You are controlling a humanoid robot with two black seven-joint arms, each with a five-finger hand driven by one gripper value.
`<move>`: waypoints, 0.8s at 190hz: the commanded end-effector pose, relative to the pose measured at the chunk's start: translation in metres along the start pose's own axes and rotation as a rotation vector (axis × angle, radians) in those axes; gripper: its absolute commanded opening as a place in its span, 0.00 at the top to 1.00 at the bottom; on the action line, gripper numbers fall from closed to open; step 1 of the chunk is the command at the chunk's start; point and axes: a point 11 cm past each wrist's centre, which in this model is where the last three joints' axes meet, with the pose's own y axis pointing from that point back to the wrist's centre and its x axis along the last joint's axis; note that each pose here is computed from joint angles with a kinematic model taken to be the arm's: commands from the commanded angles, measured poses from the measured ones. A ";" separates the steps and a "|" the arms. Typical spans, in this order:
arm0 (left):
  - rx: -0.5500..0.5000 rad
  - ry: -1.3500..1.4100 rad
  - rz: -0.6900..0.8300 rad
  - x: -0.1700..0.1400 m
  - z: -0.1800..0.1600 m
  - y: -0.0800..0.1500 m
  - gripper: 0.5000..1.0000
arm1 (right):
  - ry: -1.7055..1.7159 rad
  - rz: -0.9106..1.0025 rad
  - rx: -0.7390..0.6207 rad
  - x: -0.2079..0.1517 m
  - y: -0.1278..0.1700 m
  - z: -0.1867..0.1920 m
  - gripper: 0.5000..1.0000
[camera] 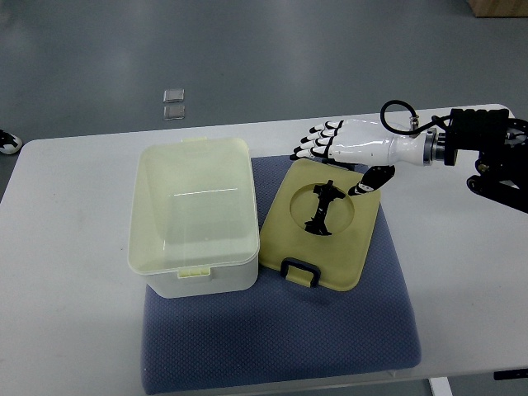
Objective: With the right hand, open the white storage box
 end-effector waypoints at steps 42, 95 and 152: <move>0.000 0.000 0.001 0.000 0.000 0.000 0.00 | -0.215 0.145 -0.103 0.056 0.018 0.028 0.13; 0.000 0.000 0.001 0.000 0.000 0.000 0.00 | -0.769 0.473 -0.261 0.055 0.022 0.053 0.13; 0.000 0.000 0.001 0.000 0.000 0.000 0.00 | -1.400 0.663 -0.336 -0.002 -0.015 0.053 0.14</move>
